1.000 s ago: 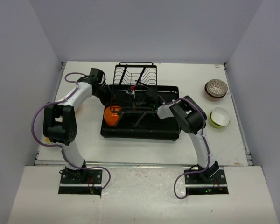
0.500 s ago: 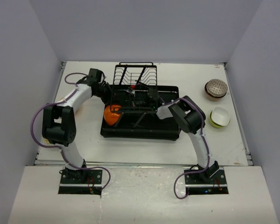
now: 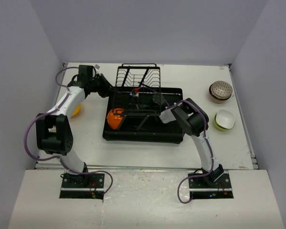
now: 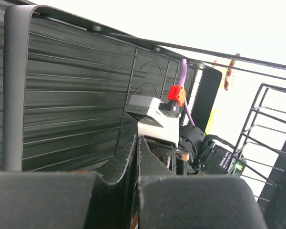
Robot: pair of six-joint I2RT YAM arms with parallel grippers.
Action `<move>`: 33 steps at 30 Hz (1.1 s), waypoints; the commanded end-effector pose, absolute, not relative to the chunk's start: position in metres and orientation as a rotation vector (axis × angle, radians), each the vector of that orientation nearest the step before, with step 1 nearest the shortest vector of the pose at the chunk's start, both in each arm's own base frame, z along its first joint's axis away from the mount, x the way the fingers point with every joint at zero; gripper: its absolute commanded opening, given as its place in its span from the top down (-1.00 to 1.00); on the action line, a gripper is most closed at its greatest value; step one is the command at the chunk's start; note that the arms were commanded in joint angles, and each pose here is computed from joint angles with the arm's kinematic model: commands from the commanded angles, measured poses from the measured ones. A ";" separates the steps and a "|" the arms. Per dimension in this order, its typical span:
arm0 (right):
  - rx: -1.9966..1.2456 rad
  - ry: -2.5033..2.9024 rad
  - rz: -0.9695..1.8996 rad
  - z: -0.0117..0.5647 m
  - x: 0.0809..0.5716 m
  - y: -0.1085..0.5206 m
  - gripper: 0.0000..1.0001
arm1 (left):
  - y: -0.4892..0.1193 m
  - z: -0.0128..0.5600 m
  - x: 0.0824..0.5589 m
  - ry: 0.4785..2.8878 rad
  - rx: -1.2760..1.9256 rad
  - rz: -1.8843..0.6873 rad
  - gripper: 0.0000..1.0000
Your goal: Unload the bowls from the dish rack
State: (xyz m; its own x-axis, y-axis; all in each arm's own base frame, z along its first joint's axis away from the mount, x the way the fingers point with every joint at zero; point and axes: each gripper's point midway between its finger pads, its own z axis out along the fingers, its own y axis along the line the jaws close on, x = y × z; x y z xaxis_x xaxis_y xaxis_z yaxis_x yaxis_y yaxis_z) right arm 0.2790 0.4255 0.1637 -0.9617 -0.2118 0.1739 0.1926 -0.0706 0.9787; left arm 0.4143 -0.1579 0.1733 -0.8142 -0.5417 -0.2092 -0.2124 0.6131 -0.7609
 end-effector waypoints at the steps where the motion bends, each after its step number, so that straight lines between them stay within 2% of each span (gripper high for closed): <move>1: 0.164 -1.860 -2.265 0.185 0.272 0.410 1.00 | -0.156 0.192 0.414 2.354 -0.561 -1.120 1.00; 19: 0.232 -1.890 -2.361 0.225 0.275 0.369 1.00 | -0.150 0.195 0.419 2.325 -0.577 -1.136 1.00; 33: 0.267 -1.952 -2.354 0.230 0.267 0.335 1.00 | -0.151 0.189 0.420 2.337 -0.576 -1.140 1.00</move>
State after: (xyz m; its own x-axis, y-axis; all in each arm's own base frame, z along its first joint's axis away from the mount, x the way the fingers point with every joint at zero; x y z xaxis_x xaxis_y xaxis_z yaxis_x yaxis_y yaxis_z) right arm 0.2894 0.3508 0.1816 -0.9599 -0.1375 0.2442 0.2514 -0.0380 0.9671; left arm 0.4158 -0.1491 0.1727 -0.8015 -0.5655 -0.1944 -0.2233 0.5846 -0.7800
